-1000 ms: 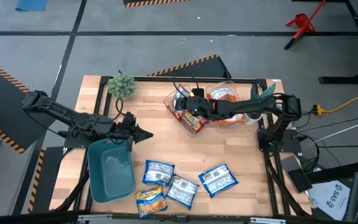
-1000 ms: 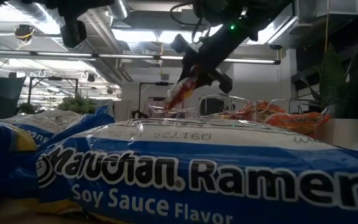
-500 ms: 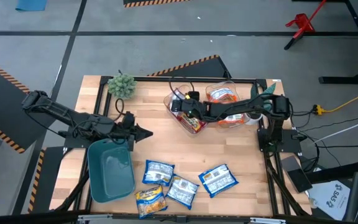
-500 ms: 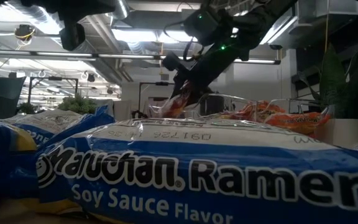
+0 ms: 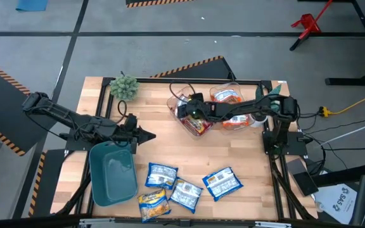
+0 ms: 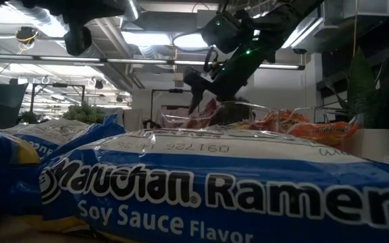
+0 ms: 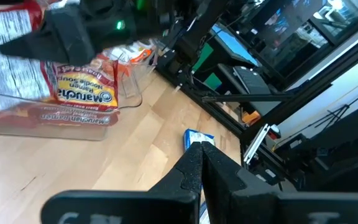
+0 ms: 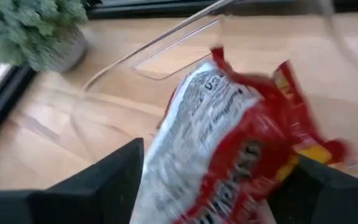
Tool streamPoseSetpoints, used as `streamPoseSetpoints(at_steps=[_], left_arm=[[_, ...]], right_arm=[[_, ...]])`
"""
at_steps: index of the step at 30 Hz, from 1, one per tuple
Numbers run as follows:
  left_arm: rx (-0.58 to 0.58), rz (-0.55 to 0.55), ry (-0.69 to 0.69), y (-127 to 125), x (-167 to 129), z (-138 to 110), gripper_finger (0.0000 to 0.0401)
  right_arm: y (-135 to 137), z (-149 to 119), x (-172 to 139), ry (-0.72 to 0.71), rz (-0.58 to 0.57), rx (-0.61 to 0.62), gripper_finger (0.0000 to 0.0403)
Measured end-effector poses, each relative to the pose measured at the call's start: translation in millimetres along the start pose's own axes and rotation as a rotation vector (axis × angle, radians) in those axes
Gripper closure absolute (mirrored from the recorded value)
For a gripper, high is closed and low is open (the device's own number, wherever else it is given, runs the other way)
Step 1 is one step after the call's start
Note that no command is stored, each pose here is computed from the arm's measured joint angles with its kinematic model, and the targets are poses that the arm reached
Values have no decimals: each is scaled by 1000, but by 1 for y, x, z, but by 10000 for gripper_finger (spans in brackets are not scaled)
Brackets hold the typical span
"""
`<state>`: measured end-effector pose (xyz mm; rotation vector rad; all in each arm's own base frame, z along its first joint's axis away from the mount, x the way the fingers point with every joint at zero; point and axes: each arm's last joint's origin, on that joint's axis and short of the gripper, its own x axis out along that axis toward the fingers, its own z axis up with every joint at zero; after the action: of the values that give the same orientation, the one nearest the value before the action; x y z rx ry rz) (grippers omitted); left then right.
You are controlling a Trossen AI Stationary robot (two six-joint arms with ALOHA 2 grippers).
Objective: Sort Maruchan noodles
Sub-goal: Put the red noodle pack into the left transparent bin, then put the blue noodle pack into the blue bin
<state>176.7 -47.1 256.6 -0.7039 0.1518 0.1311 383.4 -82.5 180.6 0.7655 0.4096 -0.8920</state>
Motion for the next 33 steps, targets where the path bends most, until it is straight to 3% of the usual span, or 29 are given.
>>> streamPoseSetpoints(at_steps=[10,13,16,26,33], left_arm=[[13,22,23,2,0,-2,401],[13,23,24,2,0,-2,401],[20,45,23,4,0,-3,401],[37,96,27,7,0,-5,401],[36,99,24,7,0,-5,401]], right_arm=[[-14,18,-43,52,-162,-223,148],[-12,20,-48,111,-90,-283,169],[-6,14,-49,171,-16,-304,210],[-6,-13,-29,230,-50,-359,392],[-5,-9,-19,196,-12,-320,367]])
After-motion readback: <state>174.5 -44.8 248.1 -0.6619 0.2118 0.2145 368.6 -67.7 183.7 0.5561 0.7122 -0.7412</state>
